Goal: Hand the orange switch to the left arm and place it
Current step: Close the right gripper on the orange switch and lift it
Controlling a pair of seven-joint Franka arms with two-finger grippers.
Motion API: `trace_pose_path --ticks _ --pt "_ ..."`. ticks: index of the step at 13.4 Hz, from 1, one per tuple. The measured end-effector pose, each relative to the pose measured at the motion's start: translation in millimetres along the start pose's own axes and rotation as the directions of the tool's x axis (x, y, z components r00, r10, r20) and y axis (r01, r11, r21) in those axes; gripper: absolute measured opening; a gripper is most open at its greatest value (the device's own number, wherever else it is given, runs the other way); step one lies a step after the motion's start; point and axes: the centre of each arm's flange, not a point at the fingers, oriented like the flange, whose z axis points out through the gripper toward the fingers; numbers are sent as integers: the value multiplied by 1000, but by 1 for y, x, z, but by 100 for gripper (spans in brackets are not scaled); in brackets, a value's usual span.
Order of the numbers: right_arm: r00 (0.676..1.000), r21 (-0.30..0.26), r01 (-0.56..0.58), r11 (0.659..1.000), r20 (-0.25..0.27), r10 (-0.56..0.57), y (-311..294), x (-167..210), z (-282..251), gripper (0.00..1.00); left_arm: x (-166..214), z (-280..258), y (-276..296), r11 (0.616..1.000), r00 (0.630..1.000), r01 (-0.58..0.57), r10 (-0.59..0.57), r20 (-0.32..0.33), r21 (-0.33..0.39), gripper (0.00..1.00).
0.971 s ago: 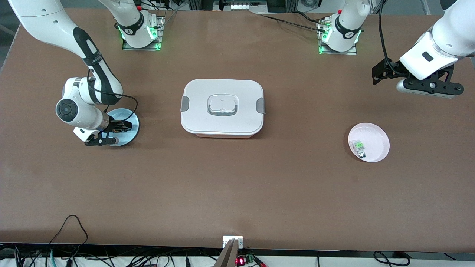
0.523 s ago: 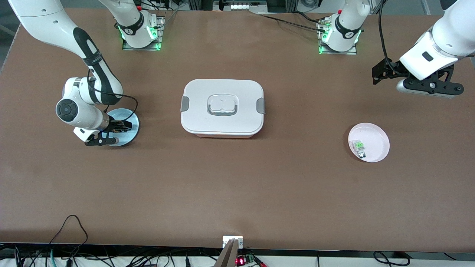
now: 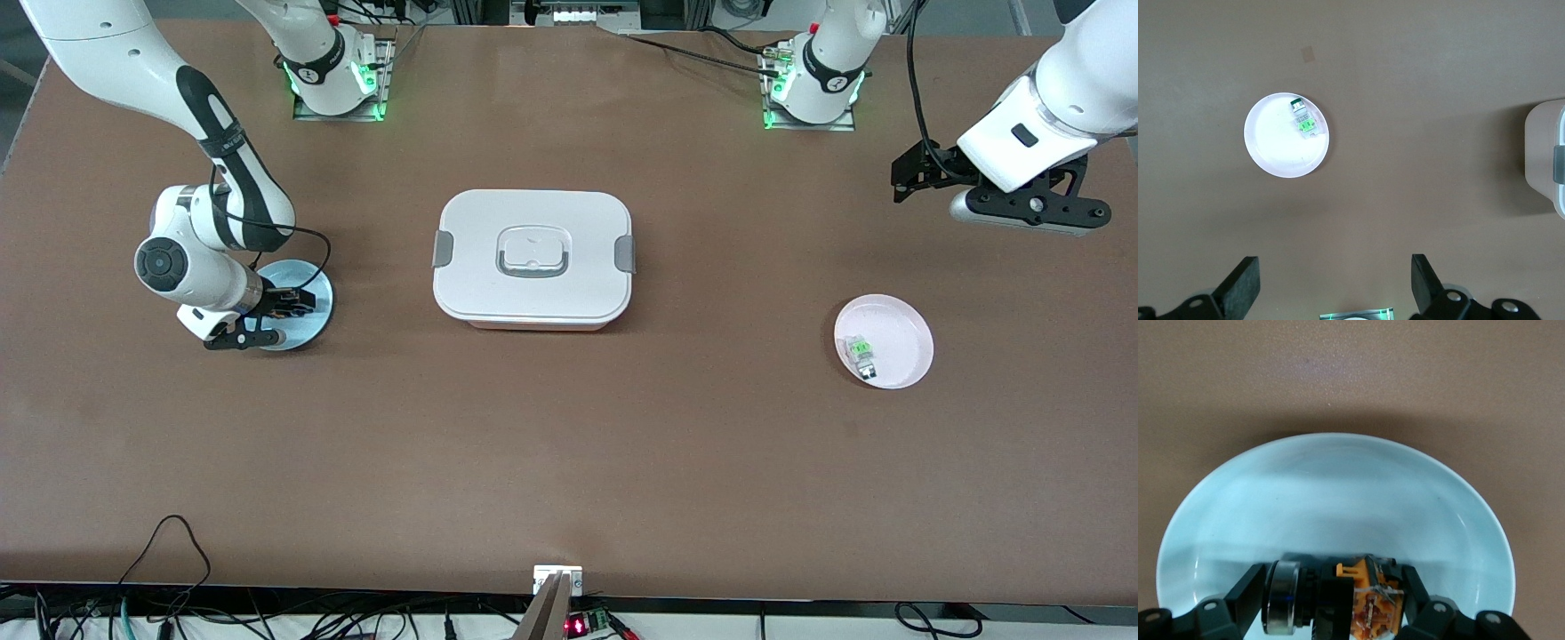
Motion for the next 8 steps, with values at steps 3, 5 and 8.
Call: trace_pose_path --ticks 3,5,8 --pt "1000 0 8 1000 -5 -8 -2 1 -3 74 0 0 0 1000 1000 0 0 0 0 100" --pt "1000 1 17 1000 -5 -17 -5 1 -3 74 0 0 0 1000 1000 0 0 0 0 100" --pt "1000 3 25 1000 -5 -25 -9 2 -3 74 0 0 0 1000 1000 0 0 0 0 100"
